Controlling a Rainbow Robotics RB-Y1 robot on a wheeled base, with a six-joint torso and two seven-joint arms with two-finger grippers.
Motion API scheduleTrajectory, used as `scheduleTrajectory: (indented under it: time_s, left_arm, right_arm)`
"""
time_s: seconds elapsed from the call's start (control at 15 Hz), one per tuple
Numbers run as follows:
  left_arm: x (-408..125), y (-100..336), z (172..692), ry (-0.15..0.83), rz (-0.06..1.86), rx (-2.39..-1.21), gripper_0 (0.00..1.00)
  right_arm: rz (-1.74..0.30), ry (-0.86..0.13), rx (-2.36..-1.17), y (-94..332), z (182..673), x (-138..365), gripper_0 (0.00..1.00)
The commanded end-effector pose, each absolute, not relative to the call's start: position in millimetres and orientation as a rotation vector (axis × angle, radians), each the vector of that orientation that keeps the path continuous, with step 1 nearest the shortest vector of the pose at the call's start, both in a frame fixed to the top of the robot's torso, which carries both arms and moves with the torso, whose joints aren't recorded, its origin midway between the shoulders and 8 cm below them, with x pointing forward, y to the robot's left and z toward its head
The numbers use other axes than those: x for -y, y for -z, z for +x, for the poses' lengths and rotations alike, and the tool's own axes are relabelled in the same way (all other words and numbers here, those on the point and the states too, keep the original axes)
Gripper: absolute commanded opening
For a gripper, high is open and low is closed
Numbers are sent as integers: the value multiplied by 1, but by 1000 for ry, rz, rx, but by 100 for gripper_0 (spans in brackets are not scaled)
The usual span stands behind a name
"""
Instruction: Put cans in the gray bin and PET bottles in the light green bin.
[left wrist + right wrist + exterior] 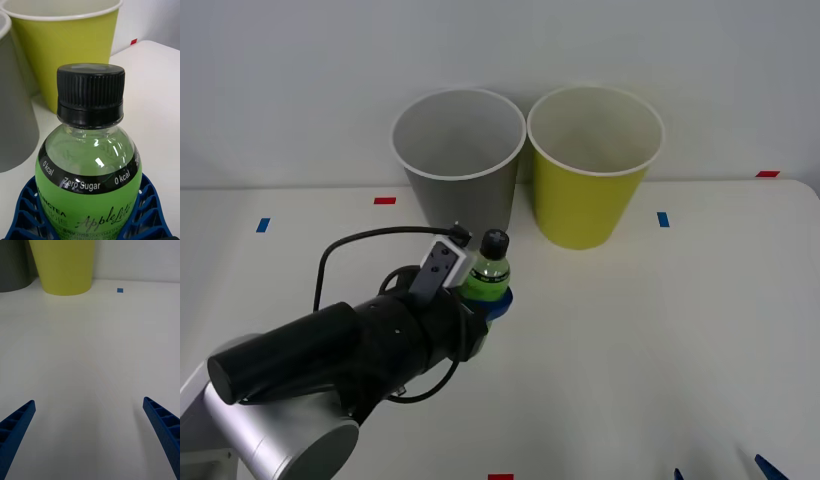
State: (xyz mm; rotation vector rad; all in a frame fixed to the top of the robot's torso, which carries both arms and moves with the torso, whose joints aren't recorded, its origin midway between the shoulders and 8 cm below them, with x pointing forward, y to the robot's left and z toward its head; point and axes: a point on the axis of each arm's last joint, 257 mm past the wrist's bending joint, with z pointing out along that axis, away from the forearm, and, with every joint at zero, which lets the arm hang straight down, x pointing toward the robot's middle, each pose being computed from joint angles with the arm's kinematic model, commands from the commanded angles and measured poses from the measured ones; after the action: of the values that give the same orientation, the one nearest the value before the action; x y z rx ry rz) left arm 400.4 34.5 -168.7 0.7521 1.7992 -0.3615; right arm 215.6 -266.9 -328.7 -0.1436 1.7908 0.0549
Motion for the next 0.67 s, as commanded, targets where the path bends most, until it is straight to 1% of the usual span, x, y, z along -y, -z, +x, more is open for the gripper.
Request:
scheduleTrajectory:
  time_s: [0.07, 0.33, 0.47, 0.6, 0.67]
  left_arm:
    - [-52, 101, 403, 336, 680, -1777, 0]
    - [-59, 56, 420, 292, 657, -1763, 0]
    - [-56, 29, 429, 278, 638, -1731, 0]
    - [-47, -2, 436, 319, 557, -1687, 0]
    - [-43, -10, 438, 331, 541, -1678, 0]
  right_arm:
    - [-144, -55, -1791, 329, 216, 267, 100]
    - [-144, -55, -1791, 329, 216, 267, 100]
    - [-144, -55, -1791, 329, 216, 267, 100]
    - [-144, -55, -1791, 329, 216, 267, 100]
    - [-144, -55, -1791, 329, 216, 267, 100]
